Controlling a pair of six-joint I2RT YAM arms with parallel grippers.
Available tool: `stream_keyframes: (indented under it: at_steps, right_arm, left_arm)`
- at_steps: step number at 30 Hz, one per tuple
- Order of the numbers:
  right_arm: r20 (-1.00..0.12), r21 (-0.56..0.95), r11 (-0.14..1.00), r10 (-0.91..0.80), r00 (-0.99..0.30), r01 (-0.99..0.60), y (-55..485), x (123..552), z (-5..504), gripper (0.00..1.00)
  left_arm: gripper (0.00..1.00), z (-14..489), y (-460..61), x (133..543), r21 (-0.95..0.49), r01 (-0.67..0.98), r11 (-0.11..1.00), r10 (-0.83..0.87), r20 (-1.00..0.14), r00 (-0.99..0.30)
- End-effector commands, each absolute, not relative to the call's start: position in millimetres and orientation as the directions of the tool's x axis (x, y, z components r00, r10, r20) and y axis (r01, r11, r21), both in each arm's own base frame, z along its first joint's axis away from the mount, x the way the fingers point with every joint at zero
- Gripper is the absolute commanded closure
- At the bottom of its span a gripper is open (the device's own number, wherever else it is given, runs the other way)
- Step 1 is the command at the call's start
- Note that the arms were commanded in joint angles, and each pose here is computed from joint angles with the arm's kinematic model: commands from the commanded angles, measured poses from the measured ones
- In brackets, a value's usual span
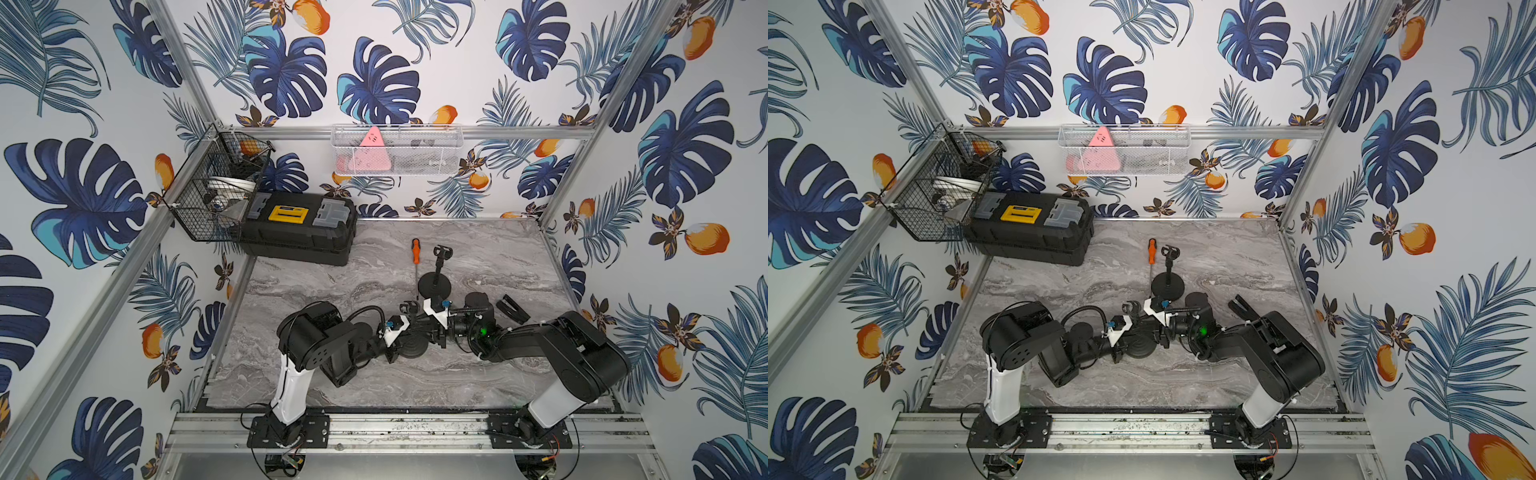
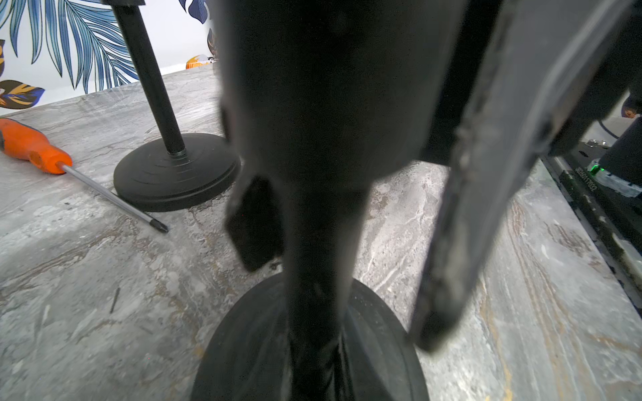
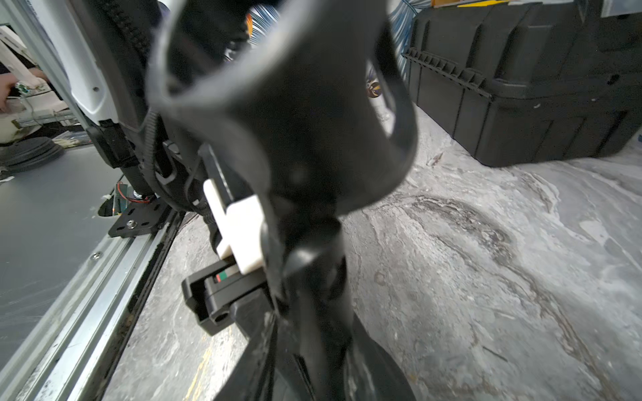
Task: Assemble a microphone stand
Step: Screw the microphone stand pole into the microphone stand base.
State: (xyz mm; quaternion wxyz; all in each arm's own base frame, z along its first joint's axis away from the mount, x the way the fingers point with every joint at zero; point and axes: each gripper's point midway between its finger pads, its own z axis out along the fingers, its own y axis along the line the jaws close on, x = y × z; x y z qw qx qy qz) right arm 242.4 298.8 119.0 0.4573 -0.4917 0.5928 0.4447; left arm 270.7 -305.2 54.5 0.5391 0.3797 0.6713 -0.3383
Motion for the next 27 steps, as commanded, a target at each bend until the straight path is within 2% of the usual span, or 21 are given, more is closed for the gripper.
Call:
stream_keyframes:
  at_steps: [1,7,11,16,21,27]
  right_arm:
    - [-0.979,0.076,0.053,-0.185,-0.084,-0.996,301,233,117,0.7]
    - [-0.98,0.081,0.06,-0.177,-0.09,-0.995,302,237,113,0.81]
    - [-0.981,0.078,0.074,-0.173,-0.09,-0.994,301,237,110,1.0]
    - [-0.982,0.077,0.133,-0.164,-0.098,-0.988,295,238,103,1.0]
    - [-0.988,0.082,0.251,-0.11,-0.112,-0.964,285,244,101,1.0]
    - [-0.977,0.064,0.369,-0.165,-0.133,-0.927,285,242,84,1.0]
  left_arm:
    - [0.85,55,-307,271,-0.045,0.878,0.476,0.139,-0.982,-0.125]
    - [0.84,57,-309,272,-0.046,0.879,0.475,0.136,-0.983,-0.125]
    - [0.81,56,-308,273,-0.047,0.875,0.482,0.136,-0.983,-0.127]
    - [0.75,53,-306,273,-0.044,0.87,0.492,0.143,-0.981,-0.13]
    - [0.62,56,-302,277,-0.059,0.852,0.521,0.127,-0.981,-0.145]
    - [0.59,62,-302,276,-0.059,0.851,0.521,0.117,-0.983,-0.14]
